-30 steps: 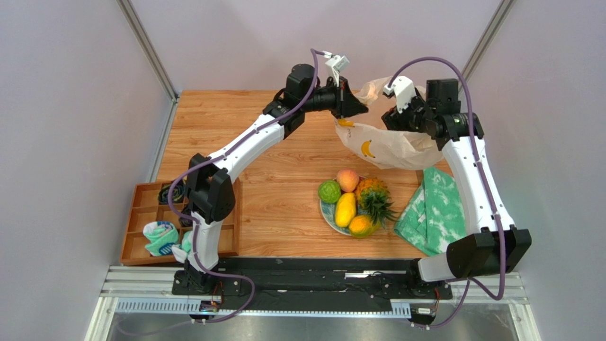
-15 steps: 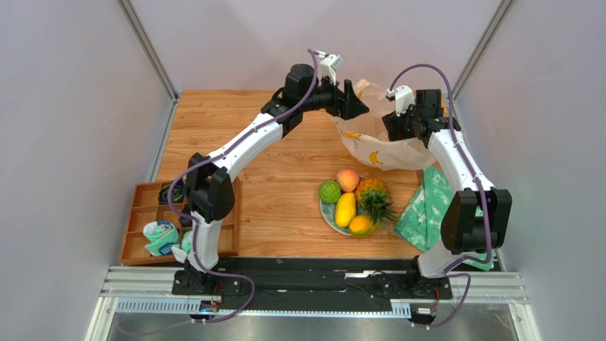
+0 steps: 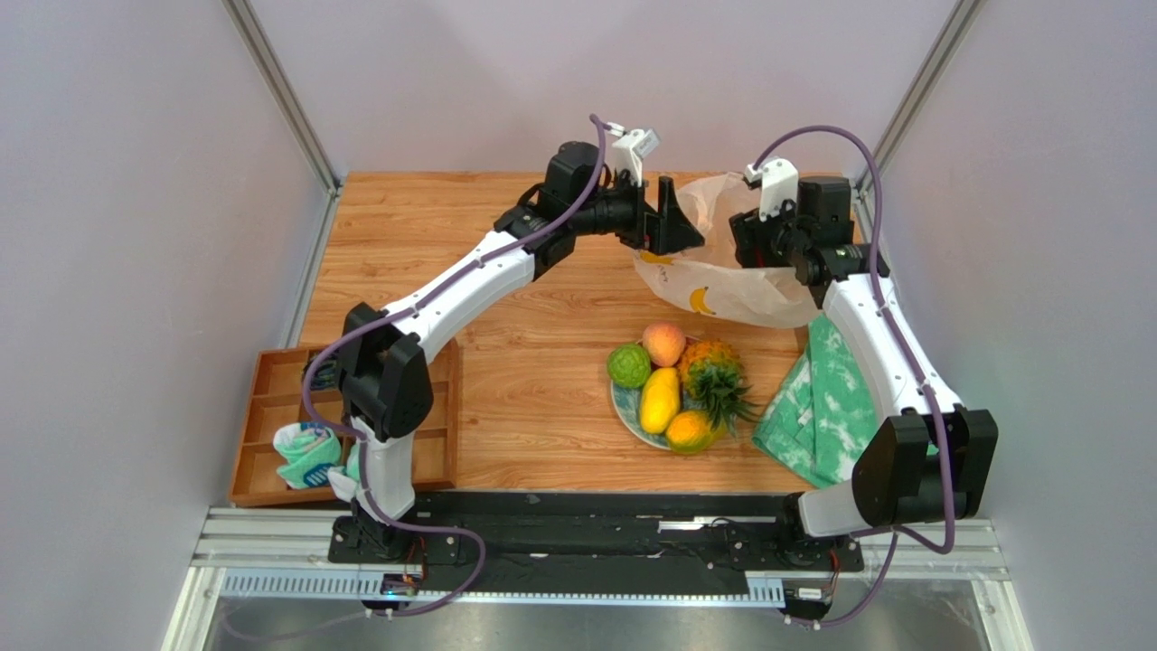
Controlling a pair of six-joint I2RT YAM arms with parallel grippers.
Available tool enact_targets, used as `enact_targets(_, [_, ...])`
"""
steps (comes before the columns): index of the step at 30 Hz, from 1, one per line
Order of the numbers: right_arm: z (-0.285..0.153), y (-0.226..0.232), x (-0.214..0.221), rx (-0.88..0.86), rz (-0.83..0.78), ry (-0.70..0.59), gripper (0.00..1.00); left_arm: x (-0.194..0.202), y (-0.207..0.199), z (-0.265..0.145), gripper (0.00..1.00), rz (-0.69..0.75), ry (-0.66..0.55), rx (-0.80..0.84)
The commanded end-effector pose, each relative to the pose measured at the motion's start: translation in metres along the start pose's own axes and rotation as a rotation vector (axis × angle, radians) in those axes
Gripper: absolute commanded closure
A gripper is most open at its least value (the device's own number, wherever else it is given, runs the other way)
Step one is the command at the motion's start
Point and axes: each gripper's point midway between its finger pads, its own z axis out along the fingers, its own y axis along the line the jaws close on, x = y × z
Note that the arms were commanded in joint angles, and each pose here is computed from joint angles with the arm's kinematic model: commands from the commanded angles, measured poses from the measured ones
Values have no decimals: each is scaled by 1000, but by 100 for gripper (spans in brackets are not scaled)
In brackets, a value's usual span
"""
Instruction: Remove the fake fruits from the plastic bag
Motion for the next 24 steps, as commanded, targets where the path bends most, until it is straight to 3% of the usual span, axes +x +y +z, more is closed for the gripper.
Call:
enact_targets(1, [-22,1,-48,13,96,-167,100,30,29,21,3,-152,59,-98])
enact_targets(4, [-39,6,-70,-27,135,-219,100,57,36,32,3,-183,110,-137])
enact_targets(8, [-68,-9,-107,13,243,-334,100,71,37,37,38,-170,134,-151])
enact_targets(12, [-100,-12,-162,-71,332,-502,100,77,37,38,52,-152,146,-172])
enact_targets(16, [-117,-2,-197,-207,448,-593,100,74,39,38,56,-133,138,-180])
enact_targets(20, [-114,14,-197,-313,476,-578,100,69,40,34,59,-112,129,-186])
enact_targets(21, [-112,13,-193,-304,462,-569,100,64,39,31,57,-109,117,-187])
enact_targets(22, [-108,11,-189,-288,460,-557,100,62,40,28,45,-104,112,-189])
enact_targets(24, [-104,10,-178,-264,425,-523,100,45,37,17,34,-94,77,-174])
